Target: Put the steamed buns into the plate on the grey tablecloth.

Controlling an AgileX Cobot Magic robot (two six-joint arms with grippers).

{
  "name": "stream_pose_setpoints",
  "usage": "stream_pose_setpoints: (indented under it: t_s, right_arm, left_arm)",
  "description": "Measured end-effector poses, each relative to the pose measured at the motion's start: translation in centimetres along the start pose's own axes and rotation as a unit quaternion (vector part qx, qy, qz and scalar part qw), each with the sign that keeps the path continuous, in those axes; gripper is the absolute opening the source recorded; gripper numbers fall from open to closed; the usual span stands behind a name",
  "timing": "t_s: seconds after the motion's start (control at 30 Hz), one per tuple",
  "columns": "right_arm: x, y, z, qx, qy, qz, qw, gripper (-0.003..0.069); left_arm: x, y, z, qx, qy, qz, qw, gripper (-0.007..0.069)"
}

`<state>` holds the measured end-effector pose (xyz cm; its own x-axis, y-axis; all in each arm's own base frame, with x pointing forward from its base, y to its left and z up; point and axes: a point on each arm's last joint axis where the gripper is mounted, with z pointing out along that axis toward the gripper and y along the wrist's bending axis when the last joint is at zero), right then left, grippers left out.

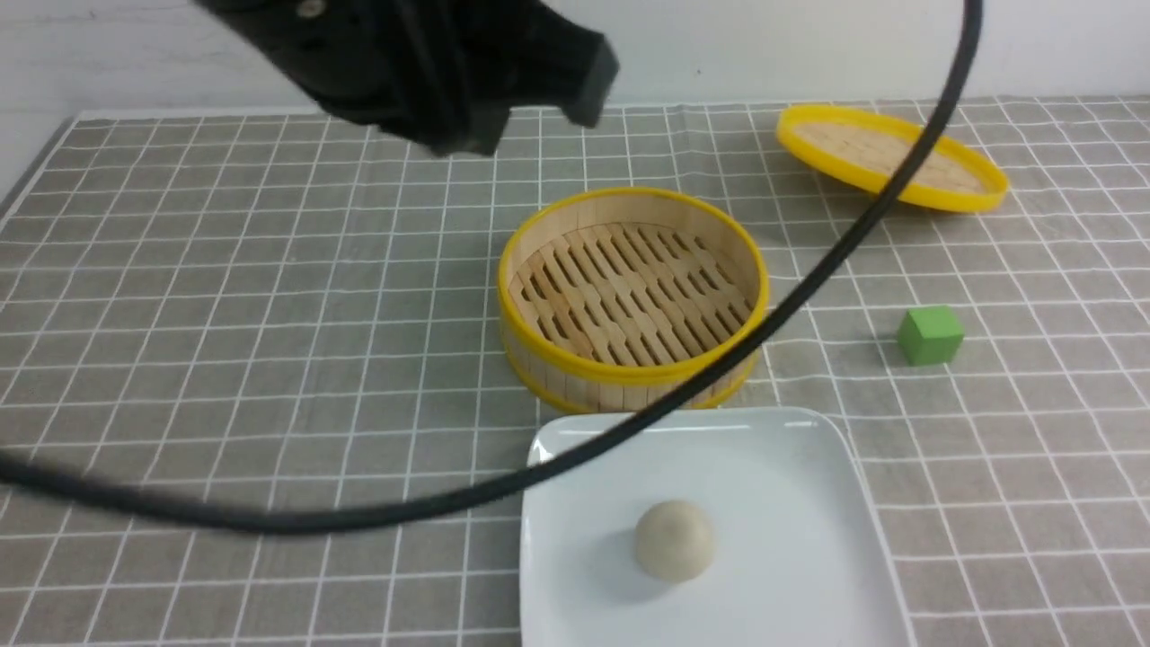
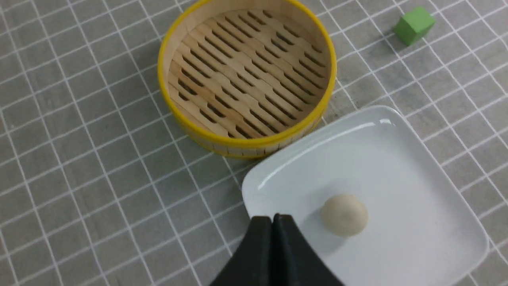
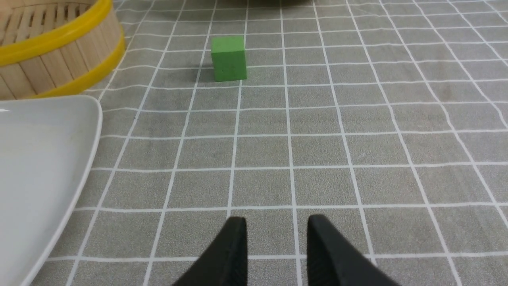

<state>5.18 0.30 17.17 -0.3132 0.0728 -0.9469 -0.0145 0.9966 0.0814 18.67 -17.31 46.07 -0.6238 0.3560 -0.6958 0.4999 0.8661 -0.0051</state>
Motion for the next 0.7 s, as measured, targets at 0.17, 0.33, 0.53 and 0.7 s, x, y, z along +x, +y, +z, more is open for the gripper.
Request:
stream_pose_setpoints:
  t_s: [0.17, 0.33, 0.53, 0.7]
  right_arm:
    - [0.0, 0.0, 0.0, 0.000, 0.000, 0.000, 1.000, 0.0239]
    - [0.0, 0.0, 0.0, 0.000, 0.000, 0.000, 1.000, 0.0239]
    - [0.0, 0.0, 0.0, 0.000, 0.000, 0.000, 1.000, 0.0239]
    - [0.0, 0.0, 0.0, 0.000, 0.000, 0.000, 1.000, 0.0239]
  left_arm:
    - [6.4, -0.3, -0.4, 0.052, 0.005, -0.023, 0.998, 0.0002]
    - [10.7, -1.1, 1.7, 0.132, -0.120, -0.048, 0.983, 0.0002]
    - [13.8, -1.3, 3.7, 0.191, -0.206, -0.079, 0.957, 0.0002]
    - [15.6, -1.1, 5.3, 0.177, -0.180, -0.061, 0.966, 0.0003]
